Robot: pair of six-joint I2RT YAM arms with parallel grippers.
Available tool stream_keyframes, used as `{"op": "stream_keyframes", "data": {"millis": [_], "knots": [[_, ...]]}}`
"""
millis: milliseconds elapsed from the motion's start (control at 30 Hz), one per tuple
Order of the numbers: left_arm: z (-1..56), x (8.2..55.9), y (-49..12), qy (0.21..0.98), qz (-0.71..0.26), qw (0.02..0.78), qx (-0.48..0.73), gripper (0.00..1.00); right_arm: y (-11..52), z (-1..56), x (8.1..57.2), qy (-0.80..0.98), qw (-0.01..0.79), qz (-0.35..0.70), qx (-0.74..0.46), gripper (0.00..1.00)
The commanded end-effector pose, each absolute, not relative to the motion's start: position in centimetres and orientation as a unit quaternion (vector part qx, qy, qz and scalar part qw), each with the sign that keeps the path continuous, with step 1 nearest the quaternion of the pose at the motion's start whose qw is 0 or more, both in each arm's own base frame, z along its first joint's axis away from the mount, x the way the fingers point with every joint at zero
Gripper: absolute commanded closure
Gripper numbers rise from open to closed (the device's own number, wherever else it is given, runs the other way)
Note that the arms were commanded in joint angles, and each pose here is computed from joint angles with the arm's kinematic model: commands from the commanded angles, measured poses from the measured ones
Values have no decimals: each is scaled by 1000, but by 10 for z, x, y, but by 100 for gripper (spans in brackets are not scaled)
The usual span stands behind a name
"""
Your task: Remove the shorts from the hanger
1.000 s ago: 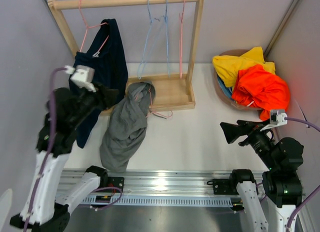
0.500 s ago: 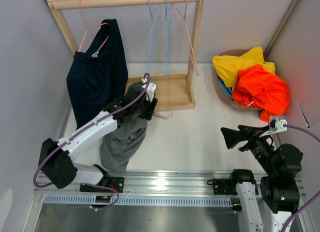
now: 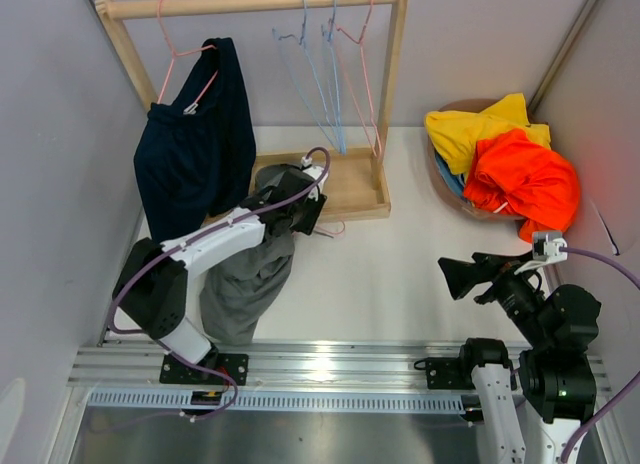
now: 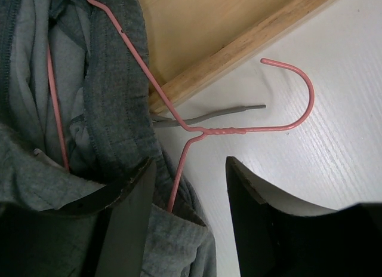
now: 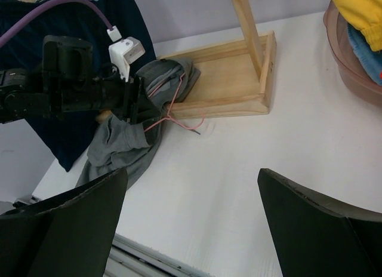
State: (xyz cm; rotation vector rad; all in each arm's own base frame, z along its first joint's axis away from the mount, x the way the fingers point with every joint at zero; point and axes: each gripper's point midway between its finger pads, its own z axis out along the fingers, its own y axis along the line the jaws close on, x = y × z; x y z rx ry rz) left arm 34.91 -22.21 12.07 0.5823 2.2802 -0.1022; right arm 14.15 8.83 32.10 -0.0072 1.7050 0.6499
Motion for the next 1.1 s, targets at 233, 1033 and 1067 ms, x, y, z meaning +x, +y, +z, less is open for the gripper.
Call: {"op": "stream_keyframes", "data": {"millis": [233, 1033, 1067], "knots": [[71, 357, -228, 905, -52, 376, 191, 45, 91, 323, 138, 737, 615, 281, -24, 0], [218, 323, -243, 866, -103, 456, 177, 100, 88, 328, 142, 735, 620, 273, -18, 1], [235, 304, -241, 863, -119, 454, 187, 100, 88, 331, 142, 732, 623, 274, -19, 1]]}}
